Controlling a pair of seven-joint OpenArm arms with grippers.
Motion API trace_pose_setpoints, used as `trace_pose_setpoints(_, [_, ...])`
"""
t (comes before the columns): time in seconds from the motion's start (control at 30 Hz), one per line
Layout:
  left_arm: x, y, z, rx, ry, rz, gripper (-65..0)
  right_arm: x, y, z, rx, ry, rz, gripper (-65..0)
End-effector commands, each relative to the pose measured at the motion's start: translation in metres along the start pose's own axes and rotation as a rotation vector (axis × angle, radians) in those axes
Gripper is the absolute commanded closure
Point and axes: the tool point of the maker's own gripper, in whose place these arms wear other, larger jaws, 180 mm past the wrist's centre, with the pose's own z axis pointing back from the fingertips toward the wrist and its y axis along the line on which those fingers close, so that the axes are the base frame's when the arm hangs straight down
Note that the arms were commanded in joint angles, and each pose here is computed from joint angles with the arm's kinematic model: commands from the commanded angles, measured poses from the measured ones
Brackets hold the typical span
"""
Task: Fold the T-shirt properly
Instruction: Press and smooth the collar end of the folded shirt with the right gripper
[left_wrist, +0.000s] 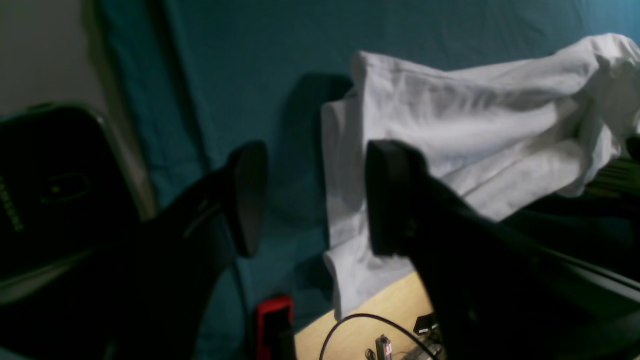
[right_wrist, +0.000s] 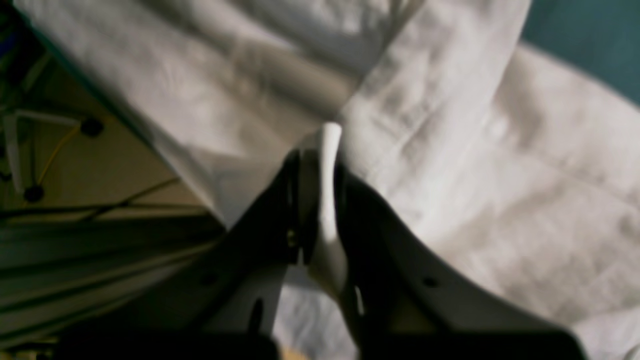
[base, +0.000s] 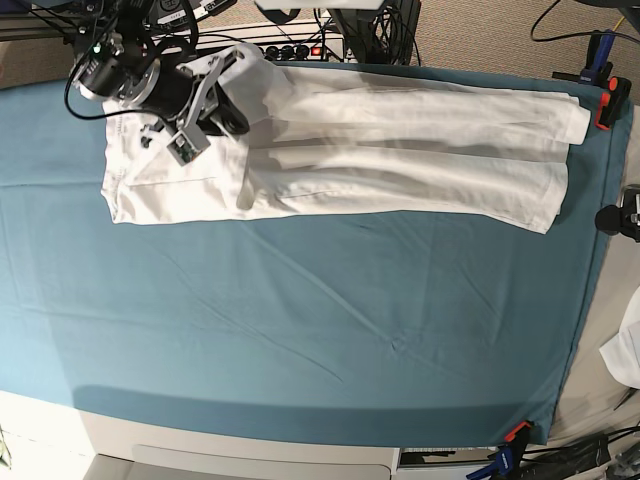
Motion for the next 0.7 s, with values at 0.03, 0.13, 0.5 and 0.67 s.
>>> trace_pose_setpoints(0.03, [0.017, 0.0, 0.018, 0.016, -0.045, -0.028, -32.0, 0.002, 0.006, 0.004, 0.014, -0.015, 0.013, 0.0])
trace_pose_setpoints(0.13, [0.017, 0.0, 0.018, 0.015, -0.045, -0.028, -32.0, -0.009, 0.005, 0.006, 0.007, 0.027, 0.025, -1.3])
trace_pose_setpoints(0.5, [0.017, 0.0, 0.018, 0.016, -0.045, -0.028, -32.0, -0.021, 0.003, 0.008, -0.021, 0.068, 0.028, -23.7])
trace_pose_setpoints(0.67, [0.015, 0.001, 0.018, 0.016, -0.041, -0.025, -32.0, 0.011, -0.02, 0.018, -0.09, -0.089, 0.007, -23.7])
